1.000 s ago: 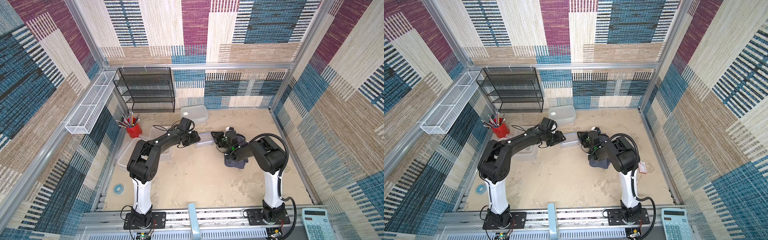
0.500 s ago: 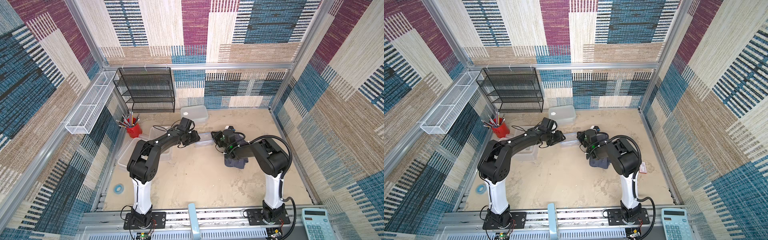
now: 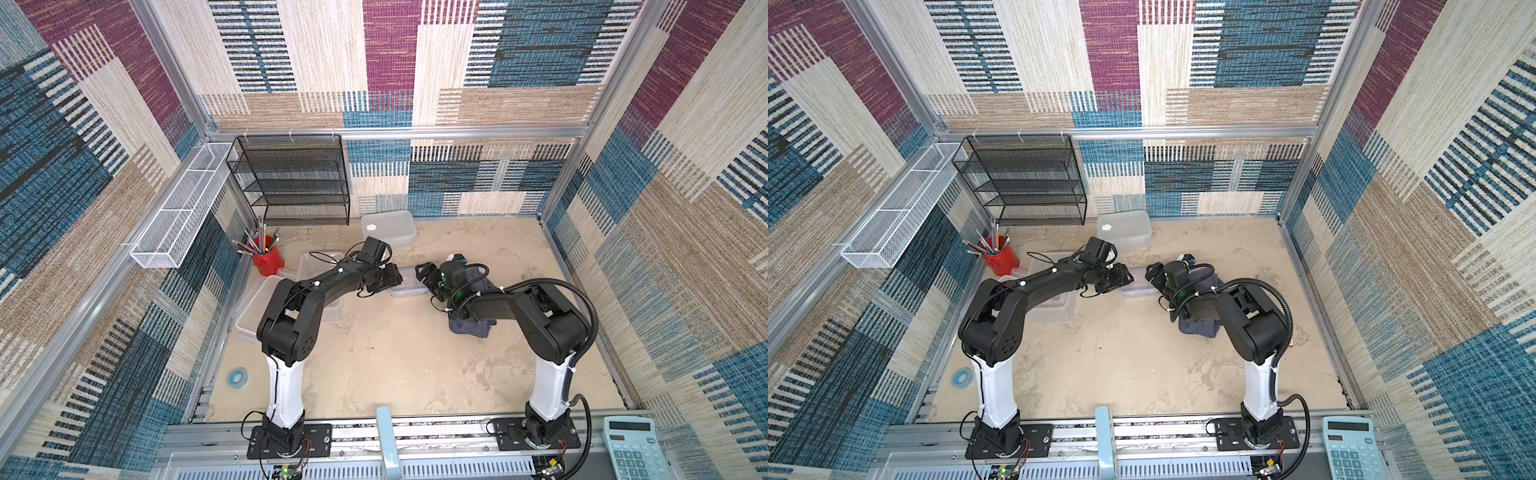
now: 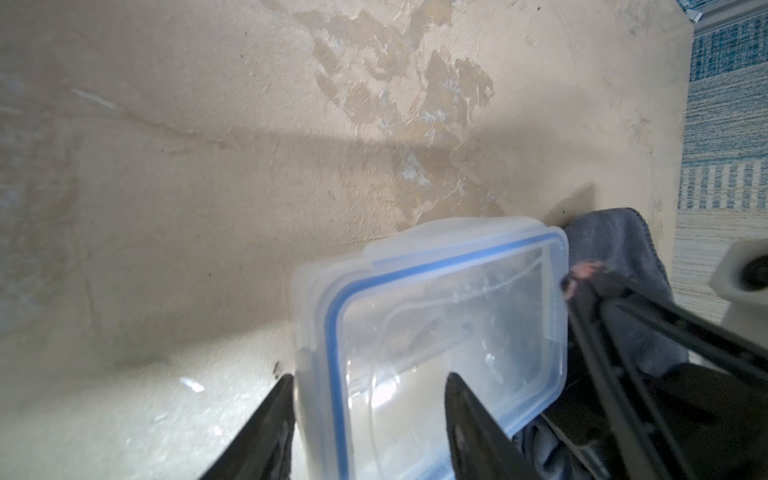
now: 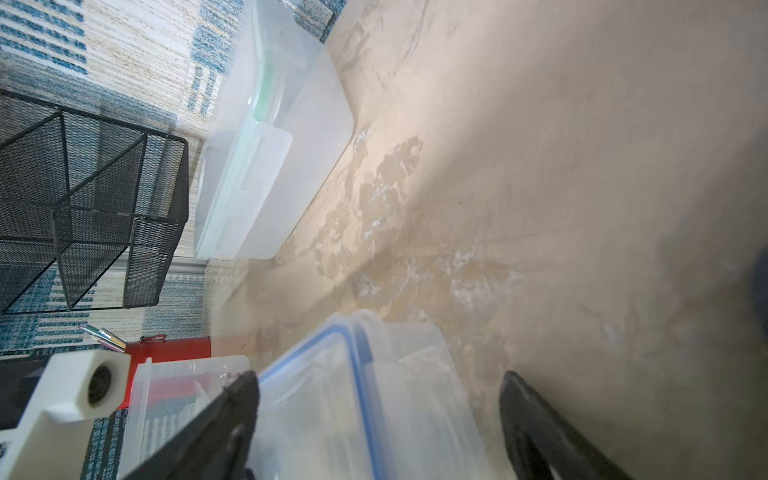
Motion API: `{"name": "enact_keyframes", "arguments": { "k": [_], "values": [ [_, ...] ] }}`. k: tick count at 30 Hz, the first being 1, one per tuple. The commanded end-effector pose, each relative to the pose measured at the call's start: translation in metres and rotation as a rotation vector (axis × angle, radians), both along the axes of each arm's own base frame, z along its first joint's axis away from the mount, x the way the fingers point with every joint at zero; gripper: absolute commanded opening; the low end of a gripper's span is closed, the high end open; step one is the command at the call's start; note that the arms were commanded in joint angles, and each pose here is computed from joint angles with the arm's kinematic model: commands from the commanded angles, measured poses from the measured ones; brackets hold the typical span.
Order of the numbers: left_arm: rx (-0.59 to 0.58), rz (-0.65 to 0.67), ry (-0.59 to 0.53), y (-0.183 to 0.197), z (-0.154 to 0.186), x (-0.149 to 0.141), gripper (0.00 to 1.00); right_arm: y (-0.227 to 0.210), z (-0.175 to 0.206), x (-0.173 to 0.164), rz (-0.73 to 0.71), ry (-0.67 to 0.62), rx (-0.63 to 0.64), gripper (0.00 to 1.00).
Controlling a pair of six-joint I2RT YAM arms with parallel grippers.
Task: Wipe the insides of the lunch boxes
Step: Open the fastener of the lunch box.
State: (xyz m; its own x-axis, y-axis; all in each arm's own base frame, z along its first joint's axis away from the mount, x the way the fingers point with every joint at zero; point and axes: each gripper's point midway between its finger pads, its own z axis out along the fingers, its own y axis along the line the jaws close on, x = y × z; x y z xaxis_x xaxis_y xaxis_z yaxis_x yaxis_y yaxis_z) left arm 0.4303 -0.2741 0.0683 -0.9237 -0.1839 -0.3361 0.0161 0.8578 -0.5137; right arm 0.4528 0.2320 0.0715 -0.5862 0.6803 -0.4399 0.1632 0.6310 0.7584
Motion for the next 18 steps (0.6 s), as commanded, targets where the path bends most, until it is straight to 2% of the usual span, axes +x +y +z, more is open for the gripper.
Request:
{"name": "enact_keyframes", "arguments": {
  "k": [1, 14, 18],
  "values": [
    [0.071, -0.029, 0.052, 0.011, -0.012, -0.010, 0.58, -0.007, 0.012, 0.002, -0.010, -0.020, -0.071, 0.99],
    [0.079, -0.033, -0.029, 0.021, 0.023, 0.020, 0.63, -0.019, 0.054, 0.007, 0.028, 0.004, -0.286, 0.99],
    [0.039, -0.016, -0.051, 0.024, 0.040, 0.023, 0.67, -0.007, 0.073, 0.010, 0.128, -0.053, -0.324, 1.00]
  ]
}}
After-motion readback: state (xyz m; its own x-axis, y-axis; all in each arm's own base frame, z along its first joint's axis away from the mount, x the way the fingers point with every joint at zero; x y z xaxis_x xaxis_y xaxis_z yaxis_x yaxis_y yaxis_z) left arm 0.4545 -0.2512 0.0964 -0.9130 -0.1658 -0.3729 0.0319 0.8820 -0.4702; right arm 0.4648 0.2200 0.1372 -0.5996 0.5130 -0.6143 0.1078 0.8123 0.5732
